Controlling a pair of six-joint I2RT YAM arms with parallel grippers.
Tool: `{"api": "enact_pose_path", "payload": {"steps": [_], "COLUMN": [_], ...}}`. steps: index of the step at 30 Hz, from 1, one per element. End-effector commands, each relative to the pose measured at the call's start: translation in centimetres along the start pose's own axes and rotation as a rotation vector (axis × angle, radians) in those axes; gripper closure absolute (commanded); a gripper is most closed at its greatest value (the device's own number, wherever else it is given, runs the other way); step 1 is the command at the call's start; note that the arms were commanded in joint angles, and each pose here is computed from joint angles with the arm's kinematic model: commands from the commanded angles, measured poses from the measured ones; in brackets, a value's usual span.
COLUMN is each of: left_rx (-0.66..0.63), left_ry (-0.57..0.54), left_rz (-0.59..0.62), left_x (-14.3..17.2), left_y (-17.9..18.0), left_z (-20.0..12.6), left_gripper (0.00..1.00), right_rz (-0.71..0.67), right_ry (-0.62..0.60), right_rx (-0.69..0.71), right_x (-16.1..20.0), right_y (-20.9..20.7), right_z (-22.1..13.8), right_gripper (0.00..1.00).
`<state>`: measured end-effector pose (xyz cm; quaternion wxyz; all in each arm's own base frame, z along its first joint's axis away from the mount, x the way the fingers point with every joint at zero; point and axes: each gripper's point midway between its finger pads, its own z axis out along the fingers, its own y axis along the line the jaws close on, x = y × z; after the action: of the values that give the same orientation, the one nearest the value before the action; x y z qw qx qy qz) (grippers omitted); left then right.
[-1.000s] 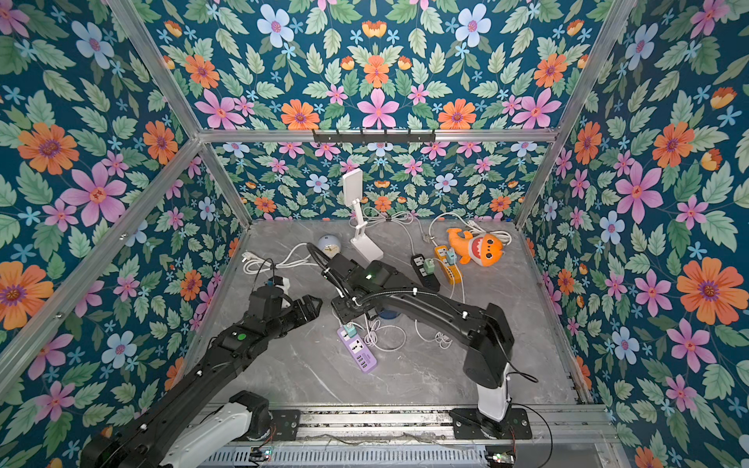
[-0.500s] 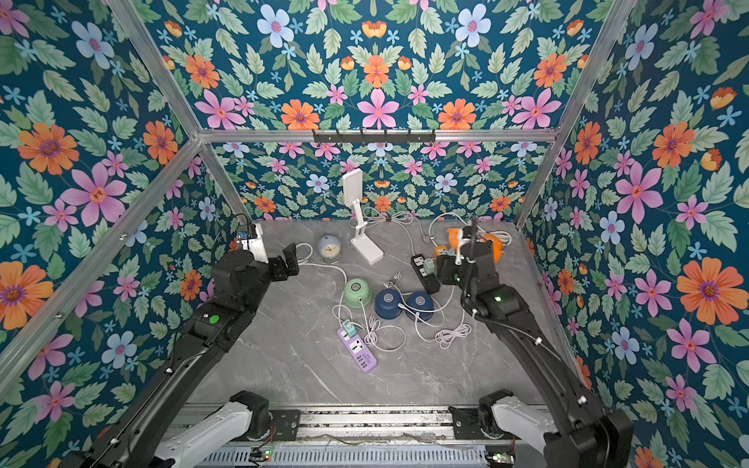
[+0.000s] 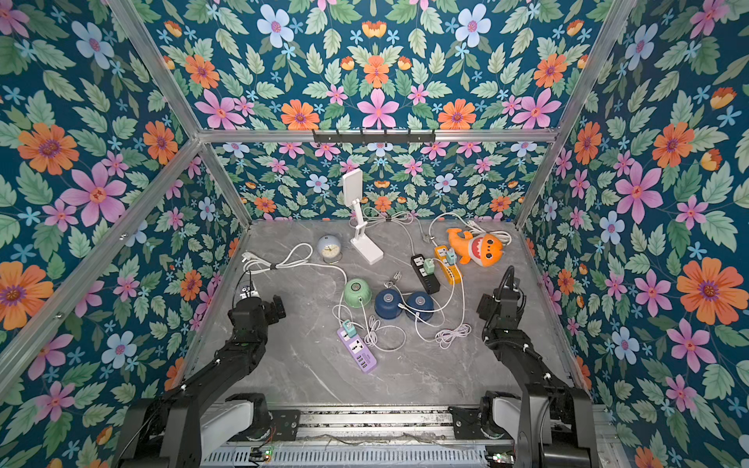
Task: Charge the cordless meat grinders
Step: Reset both arms
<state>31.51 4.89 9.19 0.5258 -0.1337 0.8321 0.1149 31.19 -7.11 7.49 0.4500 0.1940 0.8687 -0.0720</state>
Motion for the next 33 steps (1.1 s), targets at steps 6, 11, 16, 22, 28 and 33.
{"api": "enact_pose_path", "payload": {"steps": [6, 11, 16, 22, 28, 33], "left_rx": [0.158, 0.234, 0.216, 0.229, 0.235, 0.232], "left_ry": [-0.345, -0.329, -0.385, -0.236, -0.242, -0.242], "left_rz": [-0.062, 0.046, 0.024, 0.045, 0.041, 0.041], "left_x": [-5.5, -5.7, -4.5, -4.2, -4.3, -4.2], "left_y": [-2.4, -4.9, -4.4, -5.4, -5.4, -5.3], "left_z": [-0.7, 1.2, 1.3, 4.7, 4.8, 4.7], "left_gripper": [0.01, 0.0, 0.0, 0.0, 0.0, 0.0], "right_rz": [-0.003, 0.042, 0.018, -0.05, -0.057, -0.064], "right_ry": [-0.197, -0.315, -0.369, -0.295, -0.295, -0.294], "right_rx": [-0.091, -0.251, -0.263, -0.211, -0.213, -0.218], "right_x": [-5.2, -5.2, -4.2, -4.0, -4.0, -4.0], "right_y": [2.2, 4.0, 4.6, 5.8, 5.8, 6.0], "right_z": [0.9, -1.1, 0.4, 2.1, 1.9, 2.0], "right_gripper": [0.16, 0.12, 0.1, 0.01, 0.01, 0.01]}}
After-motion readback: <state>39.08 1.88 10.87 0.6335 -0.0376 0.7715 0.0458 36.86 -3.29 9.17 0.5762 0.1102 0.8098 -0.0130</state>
